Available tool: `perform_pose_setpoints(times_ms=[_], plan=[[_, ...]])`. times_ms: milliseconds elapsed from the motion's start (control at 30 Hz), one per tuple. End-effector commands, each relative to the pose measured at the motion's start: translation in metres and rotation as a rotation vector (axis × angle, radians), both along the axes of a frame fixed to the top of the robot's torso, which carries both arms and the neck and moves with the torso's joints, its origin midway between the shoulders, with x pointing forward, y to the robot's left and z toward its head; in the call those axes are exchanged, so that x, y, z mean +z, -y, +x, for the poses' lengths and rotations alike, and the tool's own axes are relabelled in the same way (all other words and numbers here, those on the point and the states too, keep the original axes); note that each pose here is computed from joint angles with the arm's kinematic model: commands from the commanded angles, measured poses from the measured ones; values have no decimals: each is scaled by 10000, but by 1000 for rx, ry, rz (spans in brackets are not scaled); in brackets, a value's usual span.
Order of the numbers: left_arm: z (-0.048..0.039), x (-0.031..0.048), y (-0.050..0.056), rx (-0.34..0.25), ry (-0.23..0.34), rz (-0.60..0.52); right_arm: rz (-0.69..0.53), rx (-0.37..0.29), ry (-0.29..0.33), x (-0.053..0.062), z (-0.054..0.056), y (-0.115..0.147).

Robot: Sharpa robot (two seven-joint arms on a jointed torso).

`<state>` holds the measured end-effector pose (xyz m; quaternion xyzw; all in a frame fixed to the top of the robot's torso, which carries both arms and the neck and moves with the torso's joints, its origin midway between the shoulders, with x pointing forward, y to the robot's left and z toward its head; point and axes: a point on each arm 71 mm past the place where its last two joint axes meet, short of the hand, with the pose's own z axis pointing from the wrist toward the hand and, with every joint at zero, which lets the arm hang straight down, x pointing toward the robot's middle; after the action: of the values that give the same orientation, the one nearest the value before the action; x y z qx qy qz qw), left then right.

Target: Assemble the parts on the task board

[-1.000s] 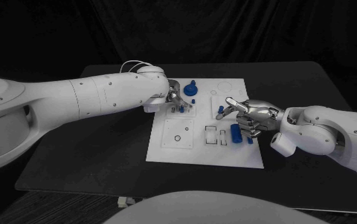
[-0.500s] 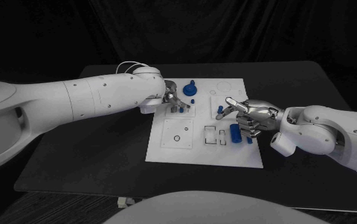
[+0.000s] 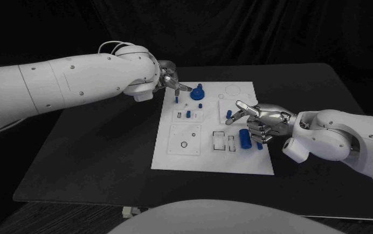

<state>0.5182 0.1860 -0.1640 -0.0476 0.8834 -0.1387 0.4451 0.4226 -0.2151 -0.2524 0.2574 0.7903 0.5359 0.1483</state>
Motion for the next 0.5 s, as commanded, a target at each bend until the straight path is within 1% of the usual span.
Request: perform_pose_setpoints(times_ms=[33, 133, 233, 367, 500], plan=[[24, 75, -12, 15, -16, -102, -3, 5, -7, -12, -10, 0], [97, 141, -67, 32, 3, -130, -1, 5, -5, -10, -12, -1], [168, 156, -94, 42, -4, -125, -1, 5, -5, -8, -15, 2], [235, 115, -114, 51, -36, -83, -1, 5, -6, -7, -18, 6], [301, 42, -152, 58, -35, -33, -2, 8, -8, -9, -17, -2]])
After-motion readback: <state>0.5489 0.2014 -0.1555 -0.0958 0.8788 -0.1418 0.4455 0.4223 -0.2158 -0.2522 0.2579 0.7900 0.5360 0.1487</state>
